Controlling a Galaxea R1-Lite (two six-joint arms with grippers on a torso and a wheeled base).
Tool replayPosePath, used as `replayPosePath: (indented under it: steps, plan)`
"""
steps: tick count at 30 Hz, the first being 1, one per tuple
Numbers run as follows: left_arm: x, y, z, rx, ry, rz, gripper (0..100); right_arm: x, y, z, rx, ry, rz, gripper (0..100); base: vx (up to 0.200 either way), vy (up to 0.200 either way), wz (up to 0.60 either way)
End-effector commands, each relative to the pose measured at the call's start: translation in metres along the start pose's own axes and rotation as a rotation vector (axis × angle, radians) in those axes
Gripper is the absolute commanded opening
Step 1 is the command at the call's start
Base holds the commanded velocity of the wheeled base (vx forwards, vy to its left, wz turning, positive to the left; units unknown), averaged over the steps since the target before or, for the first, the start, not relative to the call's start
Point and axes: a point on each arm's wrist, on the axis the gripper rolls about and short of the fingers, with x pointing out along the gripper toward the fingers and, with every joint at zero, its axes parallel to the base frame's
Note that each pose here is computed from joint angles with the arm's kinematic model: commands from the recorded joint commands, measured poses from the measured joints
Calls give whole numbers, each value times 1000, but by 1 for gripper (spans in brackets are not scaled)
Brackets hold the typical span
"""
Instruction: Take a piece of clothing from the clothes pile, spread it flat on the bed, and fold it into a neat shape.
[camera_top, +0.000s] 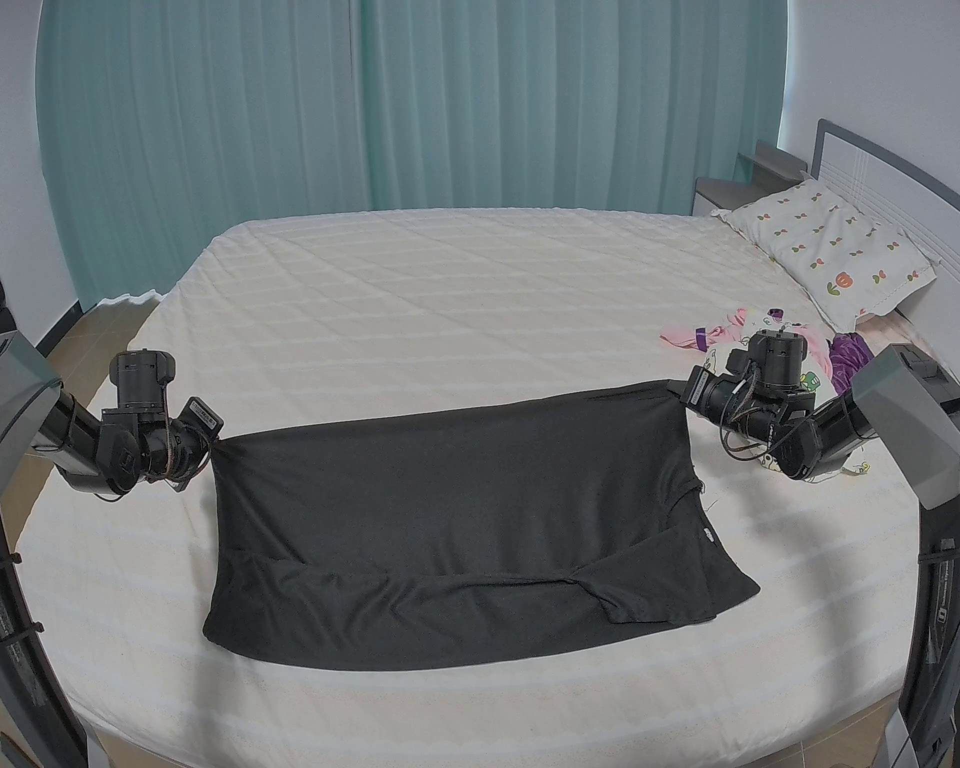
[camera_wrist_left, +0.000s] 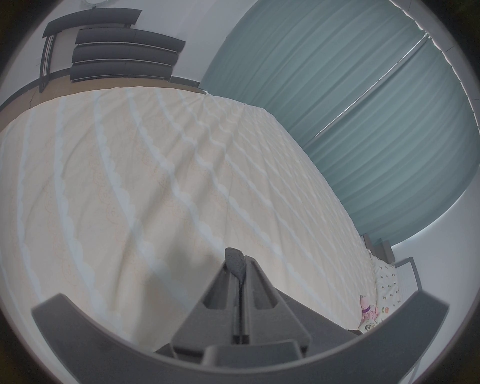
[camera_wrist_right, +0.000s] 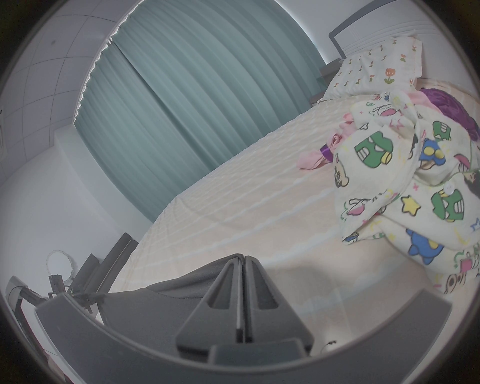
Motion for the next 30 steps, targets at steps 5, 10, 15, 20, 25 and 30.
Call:
replayPosePath:
  steps: [5,10,15,20,25,30]
  plan:
    - [0,-5,-5,12,6,-11,0,-10,-1,7,-1,-18,-3,0,0,0,0]
    - [0,-7,-6,40,5,-20,0,-9,-1,1,1,-6,-5,0,0,0,0]
    - [-1,-7,-5,46,2,-20,0,-11,0,1,0,-1,-4,0,0,0,0]
    - [-5,-4,-4,49,4,-9,0,-22,1,3,1,8,-5,0,0,0,0]
    - [-15,1,-9,102,17,1,0,-41,5,-1,2,59,18,0,0,0,0]
    - [-24,6,-12,117,28,14,0,-57,4,-10,-10,78,27,0,0,0,0]
